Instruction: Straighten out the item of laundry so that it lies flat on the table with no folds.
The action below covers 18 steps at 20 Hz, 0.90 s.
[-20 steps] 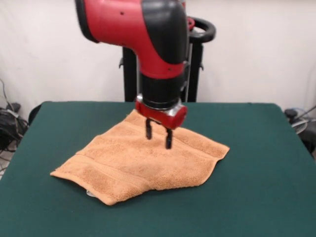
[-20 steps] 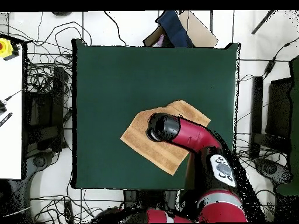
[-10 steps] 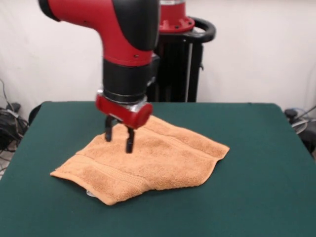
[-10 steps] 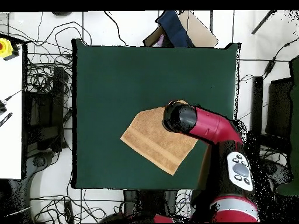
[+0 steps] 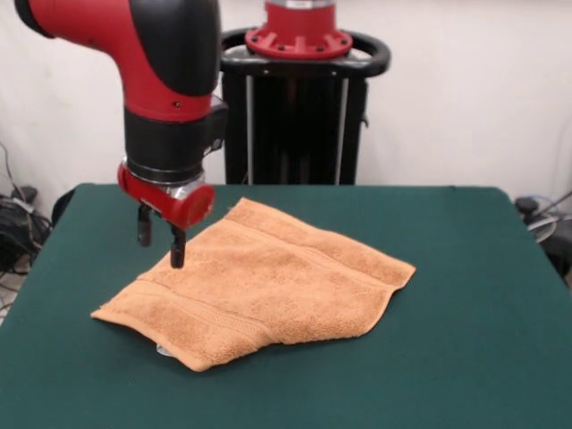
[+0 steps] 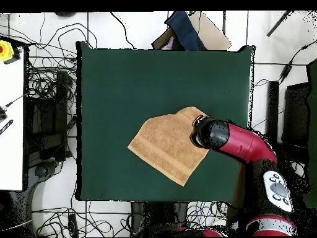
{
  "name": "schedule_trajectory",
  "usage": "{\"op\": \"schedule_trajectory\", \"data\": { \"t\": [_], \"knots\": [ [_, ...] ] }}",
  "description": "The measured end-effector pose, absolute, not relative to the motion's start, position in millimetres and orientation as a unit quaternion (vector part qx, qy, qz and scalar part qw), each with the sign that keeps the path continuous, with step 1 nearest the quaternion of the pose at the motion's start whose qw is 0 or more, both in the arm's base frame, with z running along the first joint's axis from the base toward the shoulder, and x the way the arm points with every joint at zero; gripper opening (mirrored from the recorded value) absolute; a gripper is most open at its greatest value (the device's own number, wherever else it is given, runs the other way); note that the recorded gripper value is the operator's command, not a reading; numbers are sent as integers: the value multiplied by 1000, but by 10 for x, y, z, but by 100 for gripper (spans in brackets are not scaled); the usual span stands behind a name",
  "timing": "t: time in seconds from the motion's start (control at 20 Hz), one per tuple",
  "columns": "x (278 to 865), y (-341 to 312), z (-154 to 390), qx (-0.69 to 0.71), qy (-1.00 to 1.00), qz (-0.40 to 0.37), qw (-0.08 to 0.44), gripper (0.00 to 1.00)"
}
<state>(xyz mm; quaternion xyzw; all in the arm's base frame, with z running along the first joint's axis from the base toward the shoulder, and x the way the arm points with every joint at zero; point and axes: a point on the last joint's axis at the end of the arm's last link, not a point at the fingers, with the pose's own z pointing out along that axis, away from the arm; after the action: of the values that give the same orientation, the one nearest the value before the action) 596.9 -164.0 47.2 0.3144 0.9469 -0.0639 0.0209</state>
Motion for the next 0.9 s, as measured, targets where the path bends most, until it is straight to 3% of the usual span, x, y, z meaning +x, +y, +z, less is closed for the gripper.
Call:
{"op": "schedule_trajectory", "data": {
  "t": [0.9],
  "knots": [
    [4904, -959, 9, 291, 955, -38, -45, 100]
  ]
}}
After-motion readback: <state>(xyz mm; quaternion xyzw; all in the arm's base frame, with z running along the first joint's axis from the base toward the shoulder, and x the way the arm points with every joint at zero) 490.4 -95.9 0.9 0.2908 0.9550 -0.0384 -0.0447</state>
